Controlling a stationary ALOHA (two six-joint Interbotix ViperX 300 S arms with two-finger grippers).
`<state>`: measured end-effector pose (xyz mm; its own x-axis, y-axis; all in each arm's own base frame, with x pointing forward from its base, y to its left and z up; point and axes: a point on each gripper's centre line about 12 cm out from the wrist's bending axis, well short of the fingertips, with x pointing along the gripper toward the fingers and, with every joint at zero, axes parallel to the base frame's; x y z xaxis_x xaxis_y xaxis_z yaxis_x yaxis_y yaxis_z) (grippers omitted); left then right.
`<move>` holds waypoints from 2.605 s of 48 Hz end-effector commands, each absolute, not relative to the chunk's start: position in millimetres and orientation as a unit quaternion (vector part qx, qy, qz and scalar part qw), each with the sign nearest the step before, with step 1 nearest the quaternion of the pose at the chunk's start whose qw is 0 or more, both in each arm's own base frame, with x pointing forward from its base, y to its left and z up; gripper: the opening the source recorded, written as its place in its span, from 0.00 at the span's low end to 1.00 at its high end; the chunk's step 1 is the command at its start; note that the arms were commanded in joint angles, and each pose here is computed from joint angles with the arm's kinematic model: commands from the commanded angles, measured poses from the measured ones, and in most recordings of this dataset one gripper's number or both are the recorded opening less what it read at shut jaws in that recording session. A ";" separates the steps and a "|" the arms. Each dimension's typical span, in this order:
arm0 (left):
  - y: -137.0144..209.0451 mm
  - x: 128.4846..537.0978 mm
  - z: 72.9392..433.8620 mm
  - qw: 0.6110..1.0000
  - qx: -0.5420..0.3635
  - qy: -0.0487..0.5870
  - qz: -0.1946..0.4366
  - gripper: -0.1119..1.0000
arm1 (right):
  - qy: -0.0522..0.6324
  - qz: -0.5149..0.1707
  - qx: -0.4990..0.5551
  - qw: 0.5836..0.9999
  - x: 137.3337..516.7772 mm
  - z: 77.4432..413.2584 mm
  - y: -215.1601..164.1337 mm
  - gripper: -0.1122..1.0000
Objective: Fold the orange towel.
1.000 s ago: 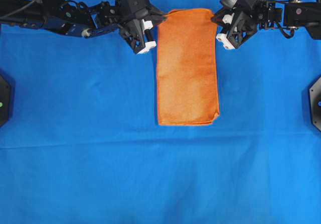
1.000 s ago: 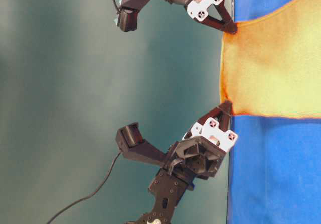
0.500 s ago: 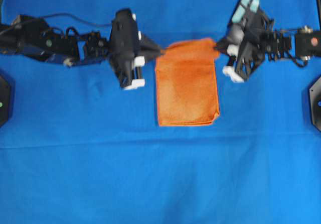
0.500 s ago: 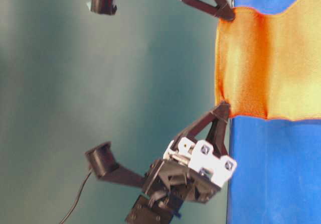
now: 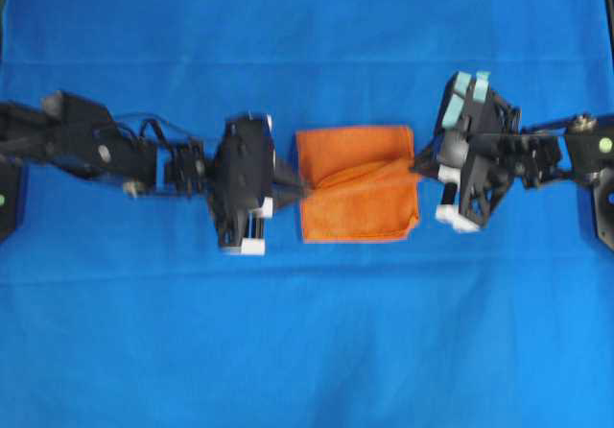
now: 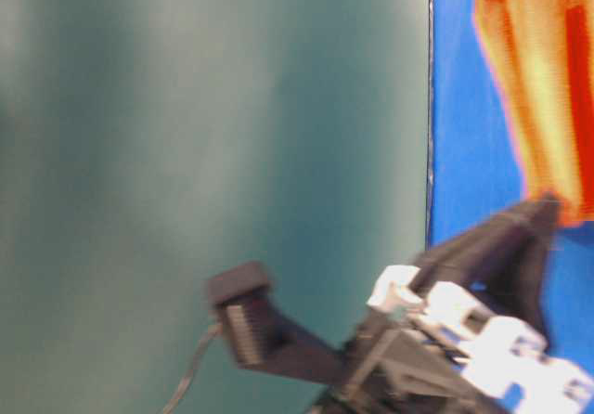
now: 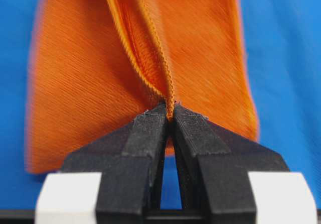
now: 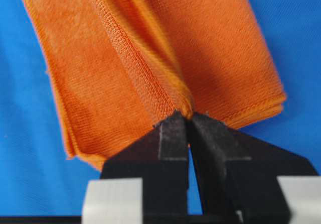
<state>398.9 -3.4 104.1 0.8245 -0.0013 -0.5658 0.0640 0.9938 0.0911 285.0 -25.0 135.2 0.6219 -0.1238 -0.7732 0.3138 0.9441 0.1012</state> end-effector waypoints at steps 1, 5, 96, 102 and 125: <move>-12.0 403.2 102.5 0.955 0.051 0.289 -0.025 0.12 | 0.417 -0.116 0.118 0.894 286.8 133.2 -20.3 0.13; -13.8 403.3 96.1 0.955 0.043 0.293 -0.024 0.12 | 0.420 -0.106 0.121 0.893 289.4 128.3 -15.2 0.13; -3.3 195.9 245.2 0.998 0.028 0.058 -0.009 0.72 | 0.170 -0.099 0.063 0.978 168.4 236.2 -18.8 0.63; -1.4 178.1 237.2 0.998 0.022 0.055 -0.004 0.72 | 0.165 -0.103 0.066 0.979 158.8 222.5 -21.1 0.63; 0.6 165.3 216.7 0.997 0.021 0.079 0.001 0.71 | 0.145 -0.102 0.078 0.981 154.1 207.4 -24.6 0.63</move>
<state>163.8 -0.9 213.6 0.9865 -0.0047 -0.1634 0.0121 0.9989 0.0445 151.7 -25.0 202.1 0.9320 -0.1825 -0.3132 0.2292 0.9660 0.1192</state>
